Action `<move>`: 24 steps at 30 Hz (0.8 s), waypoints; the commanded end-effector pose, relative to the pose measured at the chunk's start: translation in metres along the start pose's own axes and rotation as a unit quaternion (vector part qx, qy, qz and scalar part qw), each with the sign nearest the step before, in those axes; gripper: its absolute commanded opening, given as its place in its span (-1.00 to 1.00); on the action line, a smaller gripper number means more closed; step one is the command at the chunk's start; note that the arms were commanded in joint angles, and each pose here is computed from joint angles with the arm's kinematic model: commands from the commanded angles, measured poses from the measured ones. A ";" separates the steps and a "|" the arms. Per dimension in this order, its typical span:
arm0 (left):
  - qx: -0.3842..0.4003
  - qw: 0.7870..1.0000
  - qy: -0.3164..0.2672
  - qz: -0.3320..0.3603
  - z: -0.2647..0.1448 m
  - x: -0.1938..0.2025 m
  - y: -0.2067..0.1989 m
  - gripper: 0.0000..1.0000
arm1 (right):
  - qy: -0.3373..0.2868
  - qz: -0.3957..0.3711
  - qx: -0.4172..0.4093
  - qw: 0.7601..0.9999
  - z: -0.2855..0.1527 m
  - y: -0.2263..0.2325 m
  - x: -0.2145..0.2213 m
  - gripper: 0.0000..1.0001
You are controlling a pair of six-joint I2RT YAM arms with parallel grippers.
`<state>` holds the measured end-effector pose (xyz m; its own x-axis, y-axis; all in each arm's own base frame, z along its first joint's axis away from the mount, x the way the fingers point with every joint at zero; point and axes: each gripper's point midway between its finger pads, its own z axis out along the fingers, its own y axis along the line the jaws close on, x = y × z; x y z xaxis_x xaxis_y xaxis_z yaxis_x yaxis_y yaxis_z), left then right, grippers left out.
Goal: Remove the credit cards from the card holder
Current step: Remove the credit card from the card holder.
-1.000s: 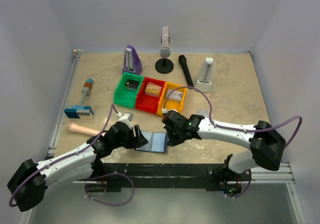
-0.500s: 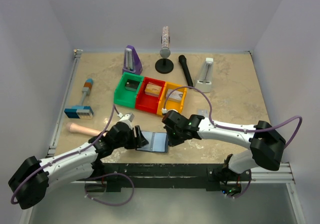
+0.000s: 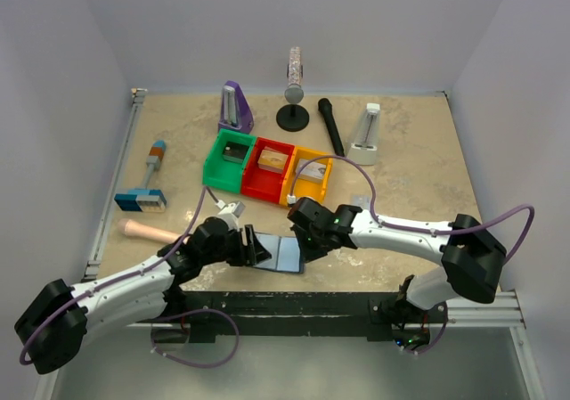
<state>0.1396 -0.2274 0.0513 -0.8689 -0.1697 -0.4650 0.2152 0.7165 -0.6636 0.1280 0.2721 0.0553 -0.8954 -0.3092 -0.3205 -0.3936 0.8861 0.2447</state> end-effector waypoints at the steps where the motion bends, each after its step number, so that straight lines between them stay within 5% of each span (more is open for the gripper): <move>1: 0.052 0.998 -0.008 0.019 0.000 -0.010 -0.025 0.30 | -0.019 -0.006 -0.020 1.000 -0.003 0.012 -0.011 -1.00; 24: 0.112 0.993 0.005 0.034 0.000 -0.016 -0.058 0.30 | -0.017 -0.009 -0.019 1.000 -0.001 0.011 -0.011 -1.00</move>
<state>0.1332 -0.2475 0.0641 -0.8835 -0.1122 -0.4548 0.2864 0.6389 -0.7140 0.1280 0.2720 0.0554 -0.8941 -0.3119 -0.3213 -0.3965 0.8850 0.2442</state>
